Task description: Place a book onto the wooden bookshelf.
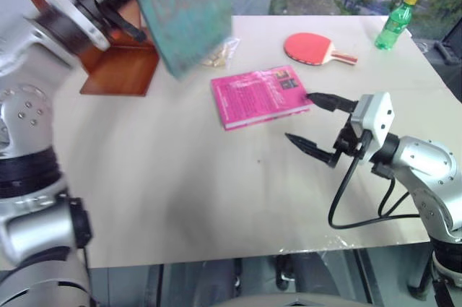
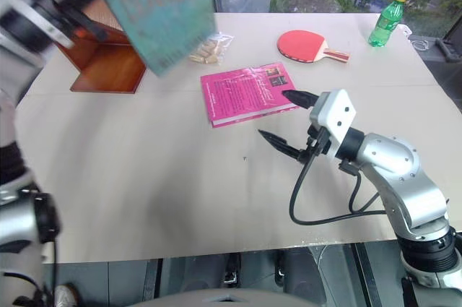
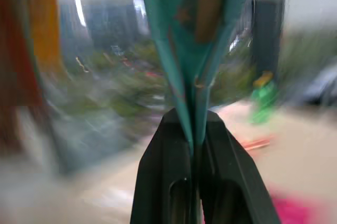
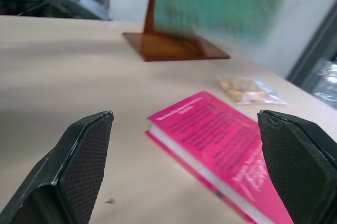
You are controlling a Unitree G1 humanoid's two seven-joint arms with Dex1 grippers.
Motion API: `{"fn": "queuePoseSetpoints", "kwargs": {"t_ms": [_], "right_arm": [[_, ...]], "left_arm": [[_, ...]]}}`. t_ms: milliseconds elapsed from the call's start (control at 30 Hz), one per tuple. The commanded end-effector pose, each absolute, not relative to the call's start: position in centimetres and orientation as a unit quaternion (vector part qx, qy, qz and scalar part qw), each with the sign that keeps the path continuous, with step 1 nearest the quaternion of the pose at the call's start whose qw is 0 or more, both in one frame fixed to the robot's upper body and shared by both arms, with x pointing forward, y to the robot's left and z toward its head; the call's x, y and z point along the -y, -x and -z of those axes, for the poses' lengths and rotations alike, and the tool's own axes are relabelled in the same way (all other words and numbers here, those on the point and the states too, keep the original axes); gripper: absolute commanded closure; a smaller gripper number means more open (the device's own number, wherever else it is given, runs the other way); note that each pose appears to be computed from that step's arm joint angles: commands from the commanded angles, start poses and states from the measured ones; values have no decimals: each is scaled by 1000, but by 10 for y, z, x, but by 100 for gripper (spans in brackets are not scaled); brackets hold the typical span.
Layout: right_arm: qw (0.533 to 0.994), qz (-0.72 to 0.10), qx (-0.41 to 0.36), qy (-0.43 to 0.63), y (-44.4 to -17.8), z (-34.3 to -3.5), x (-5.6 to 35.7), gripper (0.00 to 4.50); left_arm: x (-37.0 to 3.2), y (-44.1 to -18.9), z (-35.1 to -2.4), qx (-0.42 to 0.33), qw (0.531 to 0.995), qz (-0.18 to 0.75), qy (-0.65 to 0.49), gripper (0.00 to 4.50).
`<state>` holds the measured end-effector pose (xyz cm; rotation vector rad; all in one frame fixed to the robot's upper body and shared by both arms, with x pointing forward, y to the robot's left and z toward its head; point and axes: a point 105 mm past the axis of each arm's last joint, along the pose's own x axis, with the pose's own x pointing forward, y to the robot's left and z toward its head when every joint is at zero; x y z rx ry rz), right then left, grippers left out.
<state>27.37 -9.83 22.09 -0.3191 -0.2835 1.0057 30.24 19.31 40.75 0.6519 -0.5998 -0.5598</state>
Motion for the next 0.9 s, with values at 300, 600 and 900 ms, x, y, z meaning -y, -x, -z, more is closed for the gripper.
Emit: {"fn": "queuePoseSetpoints", "kwargs": {"t_ms": [300,600,900], "right_arm": [[832,-495,199,149,-283,-252,86,0],[816,-488,266,160,-277,-284,75,0],[794,-480,328,178,-263,-319,55,0]], "left_arm": [[-252,-304,-430,144,690,155,-692,444],[-322,-360,-383,-24,703,107,-702,444],[-327,-390,-371,-47,699,93,-708,444]]}}
